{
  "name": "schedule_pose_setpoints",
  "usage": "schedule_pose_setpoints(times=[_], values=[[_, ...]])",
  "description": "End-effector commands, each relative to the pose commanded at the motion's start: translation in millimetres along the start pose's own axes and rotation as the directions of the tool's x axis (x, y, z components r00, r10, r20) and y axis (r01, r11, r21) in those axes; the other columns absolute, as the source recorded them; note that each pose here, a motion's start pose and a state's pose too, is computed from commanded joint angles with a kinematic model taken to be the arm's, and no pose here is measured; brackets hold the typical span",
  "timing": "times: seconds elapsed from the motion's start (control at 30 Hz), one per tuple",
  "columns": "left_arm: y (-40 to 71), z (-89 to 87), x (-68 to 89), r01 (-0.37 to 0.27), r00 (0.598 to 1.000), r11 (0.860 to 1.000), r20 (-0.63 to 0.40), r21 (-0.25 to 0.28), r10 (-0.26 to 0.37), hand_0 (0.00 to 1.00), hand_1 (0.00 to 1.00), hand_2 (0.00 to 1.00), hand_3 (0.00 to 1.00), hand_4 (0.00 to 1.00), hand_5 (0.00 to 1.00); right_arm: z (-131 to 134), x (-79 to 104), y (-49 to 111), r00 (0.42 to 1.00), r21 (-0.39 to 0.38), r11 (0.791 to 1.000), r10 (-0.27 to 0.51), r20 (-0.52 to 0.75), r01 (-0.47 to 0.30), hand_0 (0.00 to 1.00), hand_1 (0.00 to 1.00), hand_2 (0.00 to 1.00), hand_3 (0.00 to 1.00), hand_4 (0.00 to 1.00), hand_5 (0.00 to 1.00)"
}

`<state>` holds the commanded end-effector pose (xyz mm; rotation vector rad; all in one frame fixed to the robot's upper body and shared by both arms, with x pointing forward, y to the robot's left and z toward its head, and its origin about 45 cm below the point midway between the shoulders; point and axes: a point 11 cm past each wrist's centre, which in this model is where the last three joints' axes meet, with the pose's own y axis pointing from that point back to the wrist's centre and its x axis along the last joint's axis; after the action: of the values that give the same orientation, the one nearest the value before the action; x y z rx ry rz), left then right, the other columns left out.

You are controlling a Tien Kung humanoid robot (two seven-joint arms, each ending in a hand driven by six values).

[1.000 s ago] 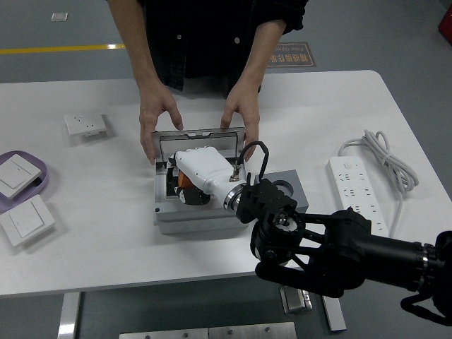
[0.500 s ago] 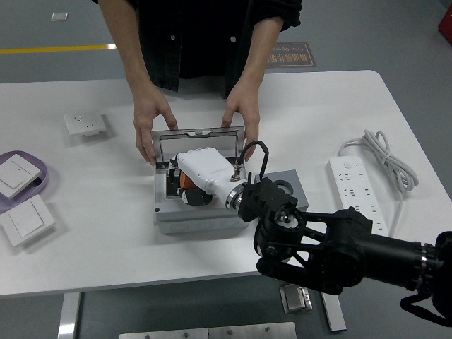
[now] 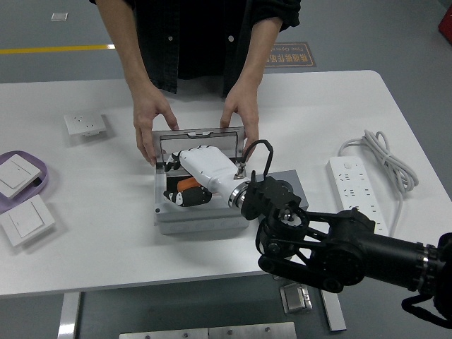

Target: Pick up the cylinder from the cube,place it in the box,flap close box

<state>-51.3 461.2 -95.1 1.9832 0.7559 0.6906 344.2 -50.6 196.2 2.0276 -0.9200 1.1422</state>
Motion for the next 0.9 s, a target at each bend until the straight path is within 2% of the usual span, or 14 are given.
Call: schedule_pose_setpoints(times=[0.17, 0.27, 0.3, 0.47, 0.5, 0.63, 0.9], values=[[-0.3, -0.2, -2.5, 0.004, 1.000, 1.000, -0.001, 0.000, -0.004, 0.635, 0.619, 0.541, 0.628, 0.707, 0.340, 0, 11.6, 12.8, 0.977, 0.039, 0.998, 0.034, 0.210, -0.043, 0.781, 0.681, 0.685, 0.749, 0.897, 0.447], [-0.6, -1.3, -4.2, 0.007, 1.000, 1.000, -0.002, 0.003, -0.007, 0.635, 0.619, 0.541, 0.628, 0.707, 0.340, -2, 26.6, 22.6, 0.938, 0.069, 0.995, 0.049, 0.343, -0.077, 0.781, 0.681, 0.685, 0.749, 0.897, 0.447], [-0.7, -1.5, -4.3, 0.007, 1.000, 1.000, -0.003, 0.003, -0.007, 0.636, 0.620, 0.541, 0.628, 0.707, 0.340, -3, 31.7, 24.8, 0.927, 0.074, 0.993, 0.053, 0.372, -0.086, 0.764, 0.671, 0.677, 0.730, 0.842, 0.423], [-0.7, -1.9, -3.7, 0.007, 1.000, 1.000, -0.005, 0.004, -0.007, 0.636, 0.620, 0.541, 0.628, 0.707, 0.340, -10, 57.9, 33.4, 0.870, 0.098, 0.988, 0.057, 0.491, -0.119, 0.764, 0.671, 0.677, 0.730, 0.842, 0.423], [-0.7, -1.9, -3.5, 0.007, 1.000, 1.000, -0.005, 0.005, -0.007, 0.636, 0.621, 0.541, 0.628, 0.707, 0.340, -11, 61.2, 33.8, 0.861, 0.098, 0.988, 0.056, 0.505, -0.122, 0.736, 0.649, 0.666, 0.703, 0.832, 0.434], [-0.5, -1.7, -2.8, 0.007, 1.000, 1.000, -0.004, 0.005, -0.007, 0.636, 0.621, 0.541, 0.628, 0.707, 0.340, -5, 69.4, 29.0, 0.840, 0.074, 0.990, 0.061, 0.540, -0.119, 0.736, 0.649, 0.666, 0.703, 0.832, 0.434], [-0.2, -0.8, -1.7, 0.007, 1.000, 1.000, -0.002, 0.004, -0.007, 0.636, 0.621, 0.541, 0.627, 0.707, 0.341, 20, 69.0, 7.5, 0.838, -0.005, 0.995, 0.088, 0.538, -0.101, 0.718, 0.637, 0.656, 0.678, 0.789, 0.418]])
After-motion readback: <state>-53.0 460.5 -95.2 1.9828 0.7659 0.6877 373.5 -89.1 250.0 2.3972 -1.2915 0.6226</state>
